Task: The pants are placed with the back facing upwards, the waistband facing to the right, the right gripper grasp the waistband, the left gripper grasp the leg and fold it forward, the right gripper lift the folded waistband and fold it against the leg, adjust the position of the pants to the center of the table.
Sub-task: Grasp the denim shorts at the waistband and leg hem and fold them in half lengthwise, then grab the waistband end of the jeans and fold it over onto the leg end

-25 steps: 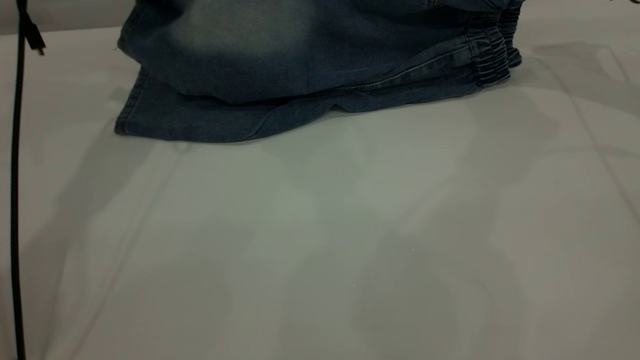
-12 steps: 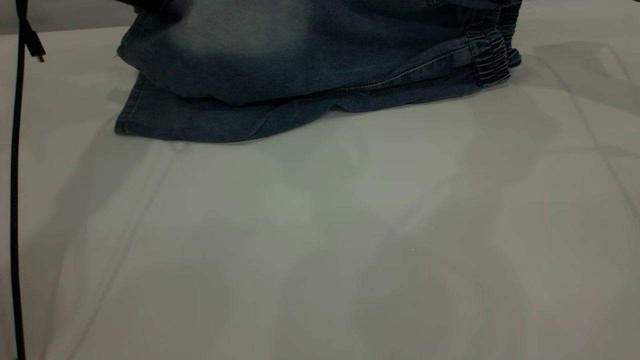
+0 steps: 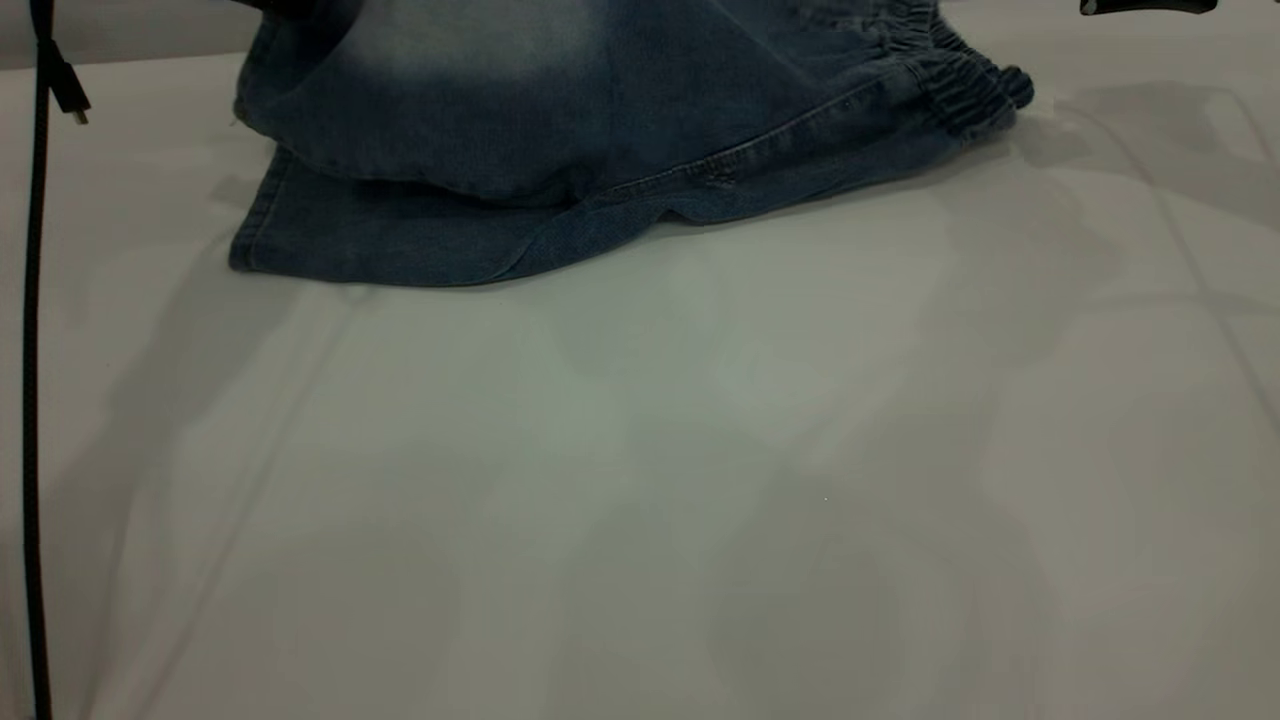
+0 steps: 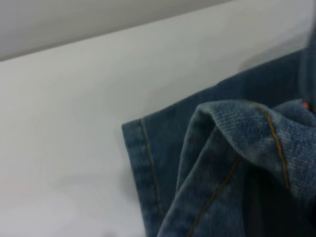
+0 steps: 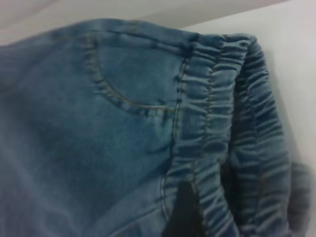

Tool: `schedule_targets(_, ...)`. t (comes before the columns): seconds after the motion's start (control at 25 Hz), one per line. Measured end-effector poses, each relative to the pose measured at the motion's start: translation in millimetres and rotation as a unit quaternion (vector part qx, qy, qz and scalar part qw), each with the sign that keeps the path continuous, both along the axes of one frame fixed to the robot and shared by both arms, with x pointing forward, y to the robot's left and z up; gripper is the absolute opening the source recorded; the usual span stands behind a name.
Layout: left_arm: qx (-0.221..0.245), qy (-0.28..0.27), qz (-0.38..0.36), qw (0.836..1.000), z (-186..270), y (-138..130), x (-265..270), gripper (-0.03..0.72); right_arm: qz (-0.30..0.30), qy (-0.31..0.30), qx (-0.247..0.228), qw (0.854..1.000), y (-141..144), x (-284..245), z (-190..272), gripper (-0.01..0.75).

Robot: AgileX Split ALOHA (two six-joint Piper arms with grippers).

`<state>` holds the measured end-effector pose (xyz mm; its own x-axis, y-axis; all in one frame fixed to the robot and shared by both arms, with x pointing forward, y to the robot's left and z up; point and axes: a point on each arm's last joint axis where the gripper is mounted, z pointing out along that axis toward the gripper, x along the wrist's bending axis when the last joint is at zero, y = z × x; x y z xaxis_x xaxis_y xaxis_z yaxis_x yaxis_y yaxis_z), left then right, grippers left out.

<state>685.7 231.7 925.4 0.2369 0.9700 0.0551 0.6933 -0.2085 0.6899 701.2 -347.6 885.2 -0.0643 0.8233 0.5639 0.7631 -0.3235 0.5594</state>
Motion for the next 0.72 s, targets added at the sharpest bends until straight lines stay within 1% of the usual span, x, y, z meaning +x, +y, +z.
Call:
schedule_targets(0.08, 0.0, -0.003, 0.0, 1.0, 0.4, 0.0, 0.4, 0.111, -0.005, 0.007, 0.014, 1.0, 0.9, -0.4, 1.4, 0.542)
schedule_targets(0.16, 0.0, -0.006, 0.001, 1.0, 0.7, 0.0, 0.8, 0.163, -0.003, 0.012, 0.028, 1.0, 2.7, -1.1, 2.6, 0.542)
schedule_targets(0.4, -0.001, -0.008, 0.001, 1.0, 0.9, 0.1, 1.0, 0.421, -0.001, 0.021, 0.049, 0.999, 5.2, -2.3, 3.6, 0.545)
schedule_targets(0.48, -0.001, -0.012, 0.001, 1.0, 1.3, 0.1, 1.5, 0.476, -0.001, 0.026, 0.059, 0.998, 6.4, -2.8, 4.0, 0.545)
schedule_targets(0.56, -0.001, -0.012, 0.001, 1.0, 1.4, 0.1, 1.5, 0.507, -0.002, 0.034, 0.068, 0.997, 7.2, -3.6, 4.0, 0.545)
schedule_targets(0.72, -0.001, -0.013, 0.001, 1.0, 3.0, 0.1, 1.3, 0.521, 0.026, 0.061, 0.081, 0.994, 11.4, -9.5, 2.8, 0.545)
